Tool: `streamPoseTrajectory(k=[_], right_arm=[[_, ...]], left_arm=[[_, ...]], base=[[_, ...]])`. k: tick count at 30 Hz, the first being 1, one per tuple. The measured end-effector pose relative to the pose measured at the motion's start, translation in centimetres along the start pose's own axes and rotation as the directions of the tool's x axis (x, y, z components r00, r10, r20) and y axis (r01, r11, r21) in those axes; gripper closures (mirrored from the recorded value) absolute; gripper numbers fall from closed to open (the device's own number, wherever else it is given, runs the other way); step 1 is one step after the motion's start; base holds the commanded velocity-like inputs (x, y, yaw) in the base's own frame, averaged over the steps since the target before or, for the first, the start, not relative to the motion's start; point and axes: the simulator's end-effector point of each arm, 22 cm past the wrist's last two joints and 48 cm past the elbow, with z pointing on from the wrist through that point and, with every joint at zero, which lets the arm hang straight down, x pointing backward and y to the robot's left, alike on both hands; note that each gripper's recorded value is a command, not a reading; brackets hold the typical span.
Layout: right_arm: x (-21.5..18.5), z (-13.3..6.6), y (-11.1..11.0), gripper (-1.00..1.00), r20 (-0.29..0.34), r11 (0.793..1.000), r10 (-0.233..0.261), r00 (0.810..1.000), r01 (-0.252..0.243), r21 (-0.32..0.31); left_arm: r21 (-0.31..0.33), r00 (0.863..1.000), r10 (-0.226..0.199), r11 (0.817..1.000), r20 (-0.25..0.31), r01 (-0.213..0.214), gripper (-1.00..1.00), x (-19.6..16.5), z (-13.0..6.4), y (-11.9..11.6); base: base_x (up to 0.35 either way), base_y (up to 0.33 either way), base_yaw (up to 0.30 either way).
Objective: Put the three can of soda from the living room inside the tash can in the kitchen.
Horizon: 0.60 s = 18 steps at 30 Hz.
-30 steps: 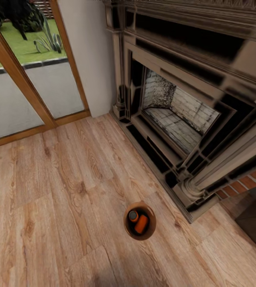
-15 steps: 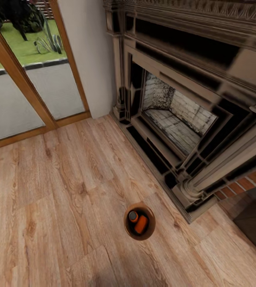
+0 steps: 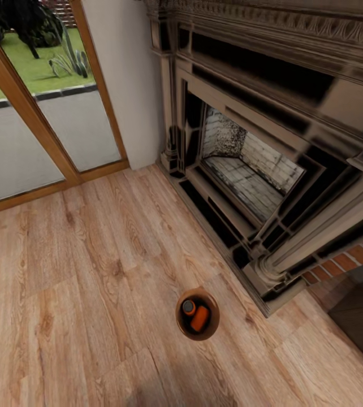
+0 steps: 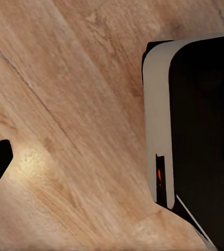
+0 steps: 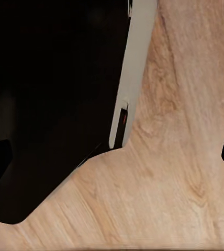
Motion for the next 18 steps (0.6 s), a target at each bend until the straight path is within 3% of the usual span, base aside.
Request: streamPoseTrajectory(k=[11,18], right_arm=[[2.5,-2.1,0.3,-1.00,-0.005,0.991,0.125,0.992,-0.125,0.042],[3.0,-3.0,1.0,-1.00,-0.010,0.988,0.148,0.989,-0.147,0.042]], left_arm=[[-0.067,0.996,-0.035,0.997,-0.076,0.030,-1.00,3.2,-2.5,-0.4],[-0.102,0.994,-0.047,0.994,-0.099,0.037,-1.00,4.0,-3.8,-0.4]], base=[[0.000,0.000,0.000],[0.000,0.000,0.000]])
